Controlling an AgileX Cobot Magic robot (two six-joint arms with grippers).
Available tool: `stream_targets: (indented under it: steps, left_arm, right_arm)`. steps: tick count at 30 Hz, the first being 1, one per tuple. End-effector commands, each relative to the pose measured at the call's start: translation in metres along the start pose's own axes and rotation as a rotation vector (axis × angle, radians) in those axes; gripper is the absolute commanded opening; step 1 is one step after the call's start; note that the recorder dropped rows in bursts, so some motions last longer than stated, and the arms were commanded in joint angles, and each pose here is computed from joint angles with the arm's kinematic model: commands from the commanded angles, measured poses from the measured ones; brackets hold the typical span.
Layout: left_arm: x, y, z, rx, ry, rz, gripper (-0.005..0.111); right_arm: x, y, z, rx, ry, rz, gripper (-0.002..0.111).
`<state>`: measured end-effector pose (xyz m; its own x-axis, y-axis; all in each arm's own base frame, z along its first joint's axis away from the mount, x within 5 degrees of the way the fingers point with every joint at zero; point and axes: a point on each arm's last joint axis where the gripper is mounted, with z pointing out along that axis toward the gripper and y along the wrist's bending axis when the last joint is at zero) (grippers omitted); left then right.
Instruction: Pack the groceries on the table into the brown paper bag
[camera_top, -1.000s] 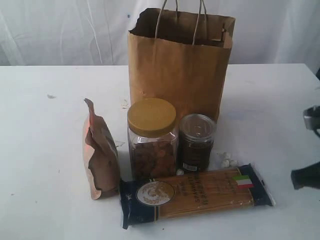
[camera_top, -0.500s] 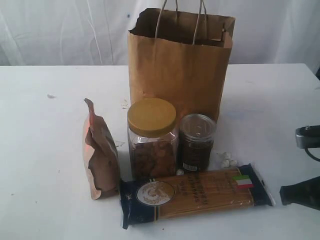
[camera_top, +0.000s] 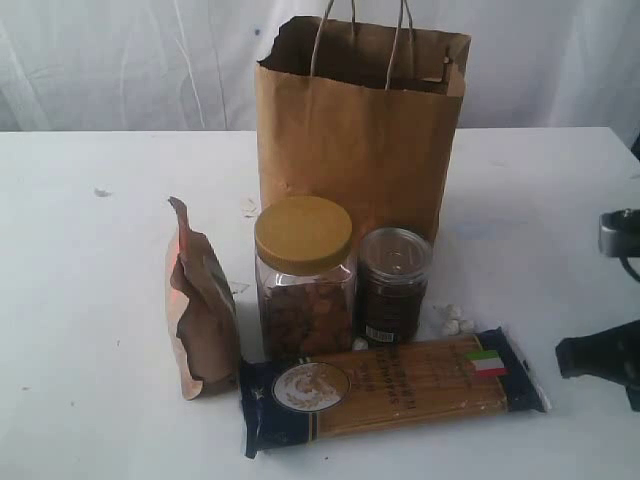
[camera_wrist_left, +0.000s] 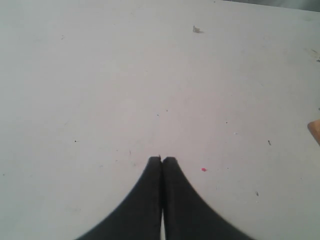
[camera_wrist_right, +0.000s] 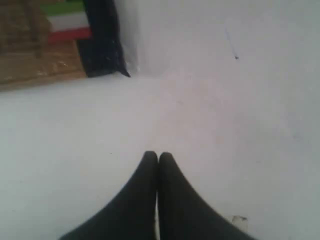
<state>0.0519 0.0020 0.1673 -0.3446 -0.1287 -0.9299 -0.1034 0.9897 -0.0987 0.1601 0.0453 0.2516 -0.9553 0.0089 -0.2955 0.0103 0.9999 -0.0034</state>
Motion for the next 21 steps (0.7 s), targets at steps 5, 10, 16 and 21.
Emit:
stream_targets:
  steps: [5, 10, 16, 21]
  left_arm:
    - [0.001, 0.000, 0.000, 0.003, -0.003, 0.002, 0.000]
    - [0.001, 0.000, 0.000, 0.003, -0.003, 0.002, 0.000]
    - [0.001, 0.000, 0.000, 0.003, -0.003, 0.002, 0.000]
    - [0.001, 0.000, 0.000, 0.003, -0.003, 0.002, 0.000]
  right_arm:
    - [0.034, -0.028, -0.077, -0.057, -0.545, -0.072, 0.000]
    - [0.070, -0.051, -0.107, -0.017, -0.815, -0.076, 0.000]
    - [0.106, -0.070, -0.127, 0.015, -1.015, -0.067, 0.000]
    - [0.105, -0.078, -0.136, 0.149, -1.133, -0.114, 0.000]
